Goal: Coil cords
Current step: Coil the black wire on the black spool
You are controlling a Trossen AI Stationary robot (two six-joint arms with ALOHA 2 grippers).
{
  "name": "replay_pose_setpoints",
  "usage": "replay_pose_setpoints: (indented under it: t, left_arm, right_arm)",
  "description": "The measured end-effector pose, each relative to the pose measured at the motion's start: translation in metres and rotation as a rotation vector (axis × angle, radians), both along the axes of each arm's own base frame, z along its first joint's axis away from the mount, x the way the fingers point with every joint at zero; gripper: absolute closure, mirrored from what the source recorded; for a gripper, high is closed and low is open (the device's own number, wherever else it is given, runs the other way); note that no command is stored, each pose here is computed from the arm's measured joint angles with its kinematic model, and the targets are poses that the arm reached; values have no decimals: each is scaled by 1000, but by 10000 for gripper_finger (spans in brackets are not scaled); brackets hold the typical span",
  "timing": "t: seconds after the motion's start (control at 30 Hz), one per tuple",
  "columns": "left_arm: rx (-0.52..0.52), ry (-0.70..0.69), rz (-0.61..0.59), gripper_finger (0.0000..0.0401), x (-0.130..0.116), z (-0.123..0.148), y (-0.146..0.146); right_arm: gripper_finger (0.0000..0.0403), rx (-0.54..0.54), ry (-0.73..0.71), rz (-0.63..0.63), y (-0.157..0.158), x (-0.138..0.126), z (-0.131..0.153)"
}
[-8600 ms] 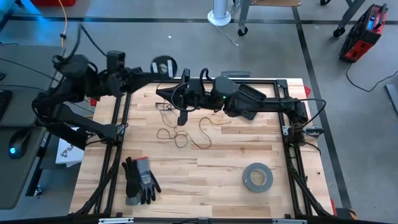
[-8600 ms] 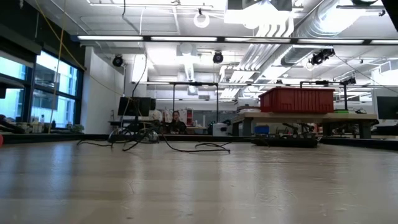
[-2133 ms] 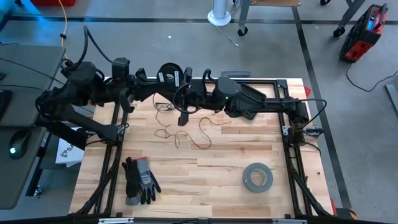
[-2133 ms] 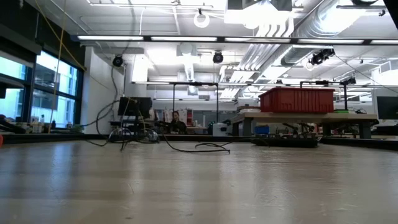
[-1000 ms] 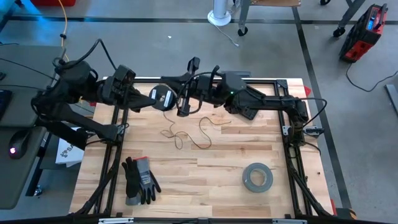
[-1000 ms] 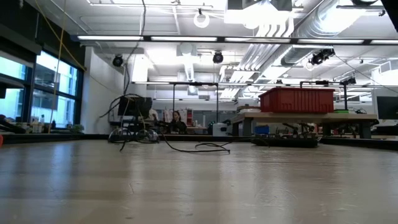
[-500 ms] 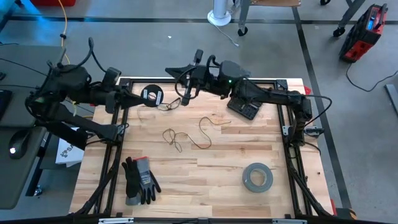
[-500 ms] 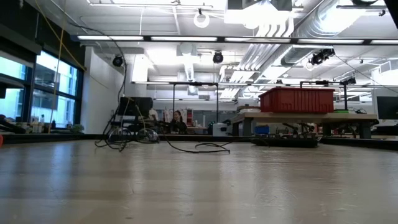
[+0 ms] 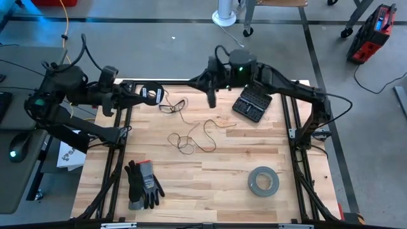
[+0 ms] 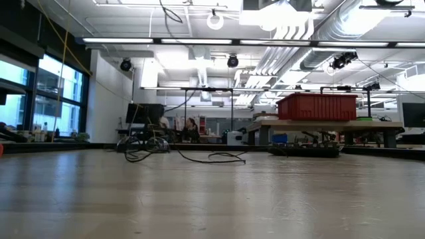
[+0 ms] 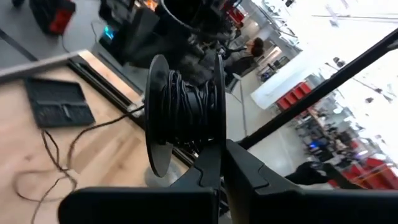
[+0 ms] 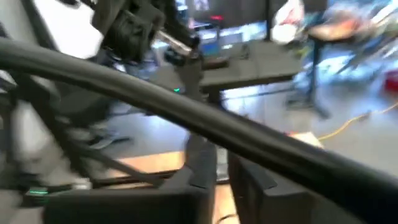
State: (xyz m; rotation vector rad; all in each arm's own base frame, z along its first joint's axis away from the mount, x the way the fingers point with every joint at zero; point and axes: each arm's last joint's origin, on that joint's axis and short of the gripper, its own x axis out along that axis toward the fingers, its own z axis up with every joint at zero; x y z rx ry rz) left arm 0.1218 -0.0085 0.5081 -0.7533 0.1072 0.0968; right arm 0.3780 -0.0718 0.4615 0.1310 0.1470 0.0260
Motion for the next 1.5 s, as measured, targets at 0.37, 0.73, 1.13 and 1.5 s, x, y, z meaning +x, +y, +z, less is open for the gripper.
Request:
replay_pose_setpoints:
  t: [0.37, 0.73, 1.13, 1.5]
  left_arm:
    - [88, -63, 29, 401, 7, 7, 5]
    - [106, -76, 21, 401, 18, 8, 4]
    - [121, -62, 18, 401, 25, 6, 3]
    - [121, -61, 18, 401, 25, 6, 3]
  right_arm:
    - [218, -86, 126, 139, 23, 26, -33]
    - [210, -82, 94, 57, 17, 57, -57]
    - [229, -42, 78, 51, 17, 58, -56]
    - [322, -45, 77, 50, 17, 58, -56]
